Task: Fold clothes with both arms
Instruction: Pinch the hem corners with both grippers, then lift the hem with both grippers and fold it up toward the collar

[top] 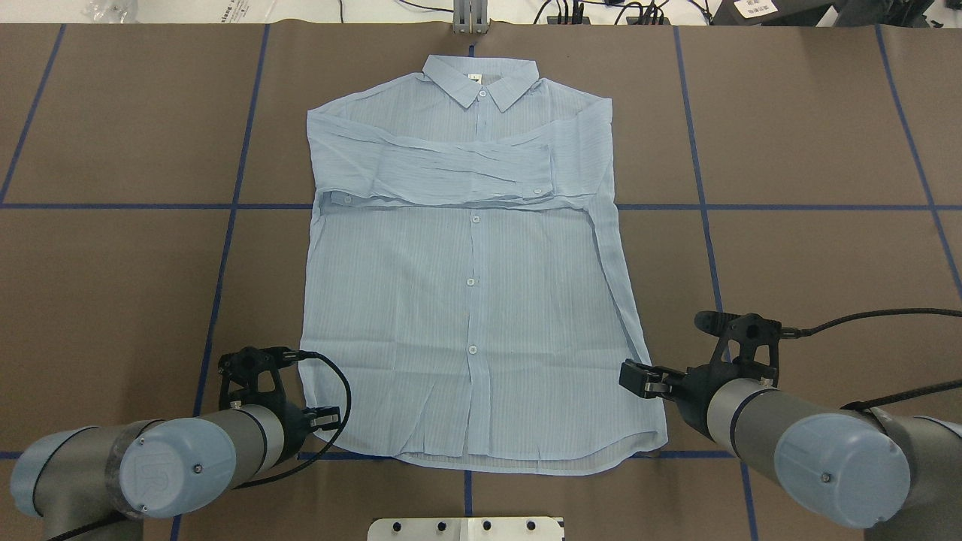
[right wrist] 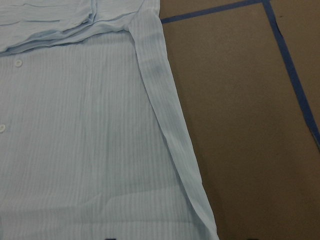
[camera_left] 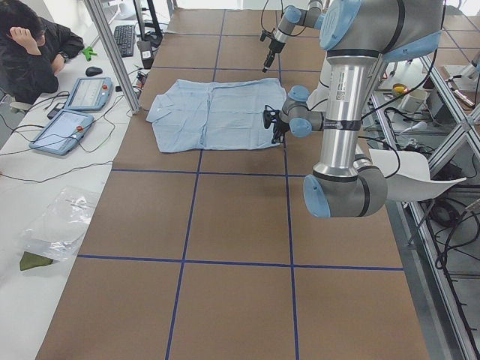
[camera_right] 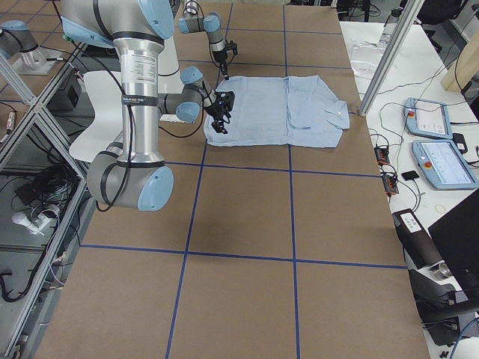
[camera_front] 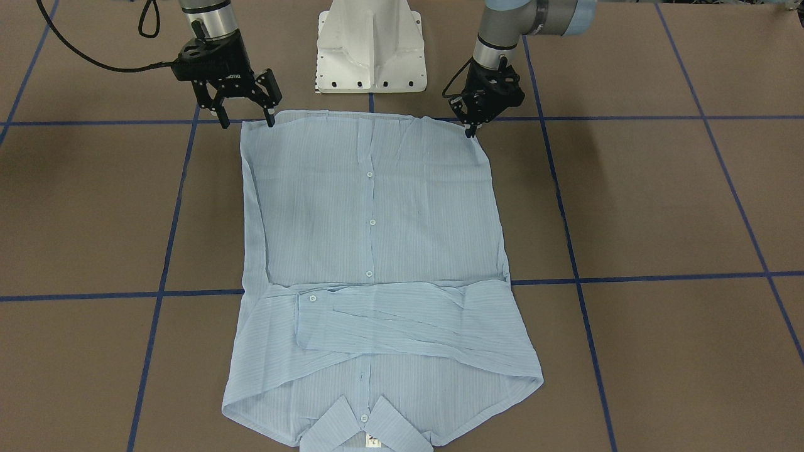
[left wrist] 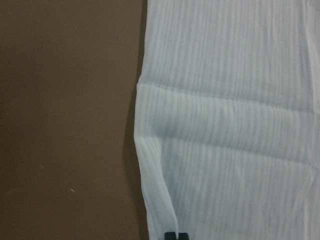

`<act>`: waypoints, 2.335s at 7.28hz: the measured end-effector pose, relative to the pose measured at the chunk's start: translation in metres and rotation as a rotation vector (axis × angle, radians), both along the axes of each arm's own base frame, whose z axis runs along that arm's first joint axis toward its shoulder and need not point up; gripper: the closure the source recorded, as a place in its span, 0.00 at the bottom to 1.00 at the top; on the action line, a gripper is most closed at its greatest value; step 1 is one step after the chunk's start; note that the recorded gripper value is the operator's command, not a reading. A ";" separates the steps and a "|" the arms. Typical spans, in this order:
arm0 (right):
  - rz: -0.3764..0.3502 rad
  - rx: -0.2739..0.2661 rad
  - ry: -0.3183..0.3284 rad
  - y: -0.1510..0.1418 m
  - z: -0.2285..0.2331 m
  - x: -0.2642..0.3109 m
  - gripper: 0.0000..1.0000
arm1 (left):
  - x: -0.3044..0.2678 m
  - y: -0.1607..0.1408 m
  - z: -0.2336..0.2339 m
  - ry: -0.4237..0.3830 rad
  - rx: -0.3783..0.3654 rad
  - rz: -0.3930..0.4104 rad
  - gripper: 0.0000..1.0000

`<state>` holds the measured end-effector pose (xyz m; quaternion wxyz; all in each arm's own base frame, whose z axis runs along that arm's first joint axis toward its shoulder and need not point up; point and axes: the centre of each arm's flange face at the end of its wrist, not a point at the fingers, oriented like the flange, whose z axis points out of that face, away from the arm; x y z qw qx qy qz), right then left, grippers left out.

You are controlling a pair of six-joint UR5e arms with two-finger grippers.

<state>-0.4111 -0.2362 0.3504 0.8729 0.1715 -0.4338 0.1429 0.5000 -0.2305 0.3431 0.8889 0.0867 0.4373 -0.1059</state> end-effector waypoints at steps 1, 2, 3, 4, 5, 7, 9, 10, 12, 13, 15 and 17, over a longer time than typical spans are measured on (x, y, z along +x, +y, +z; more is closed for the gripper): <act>-0.002 0.005 0.021 0.005 0.011 -0.006 0.37 | 0.000 0.001 -0.001 0.002 0.000 -0.001 1.00; -0.010 0.008 0.042 0.012 0.020 -0.013 0.38 | 0.000 0.001 -0.002 0.004 0.002 -0.002 1.00; -0.018 0.011 0.058 0.020 0.028 -0.020 0.41 | 0.000 0.000 -0.002 0.005 0.004 -0.005 1.00; -0.020 0.010 0.064 0.030 0.033 -0.027 0.43 | 0.000 0.001 -0.003 0.006 0.005 -0.006 1.00; -0.019 0.009 0.070 0.040 0.035 -0.034 0.44 | 0.000 0.001 -0.004 0.007 0.006 -0.005 1.00; -0.027 0.011 0.103 0.055 0.040 -0.041 0.53 | 0.000 0.002 -0.005 0.008 0.006 -0.005 1.00; -0.036 0.015 0.121 0.065 0.043 -0.045 0.72 | 0.001 0.001 -0.007 0.014 0.008 -0.006 1.00; -0.039 0.016 0.124 0.067 0.043 -0.046 0.89 | 0.001 0.001 -0.009 0.016 0.008 -0.006 1.00; -0.039 0.018 0.128 0.067 0.043 -0.046 1.00 | 0.001 0.001 -0.014 0.027 0.009 -0.007 1.00; -0.037 0.020 0.134 0.067 0.044 -0.045 1.00 | 0.002 0.000 -0.018 0.034 0.010 -0.007 1.00; -0.029 0.027 0.143 0.066 0.046 -0.043 1.00 | 0.000 0.000 -0.026 0.049 0.014 -0.007 1.00; -0.034 0.021 0.104 0.065 0.007 -0.015 1.00 | -0.027 0.001 -0.051 0.088 0.048 0.020 1.00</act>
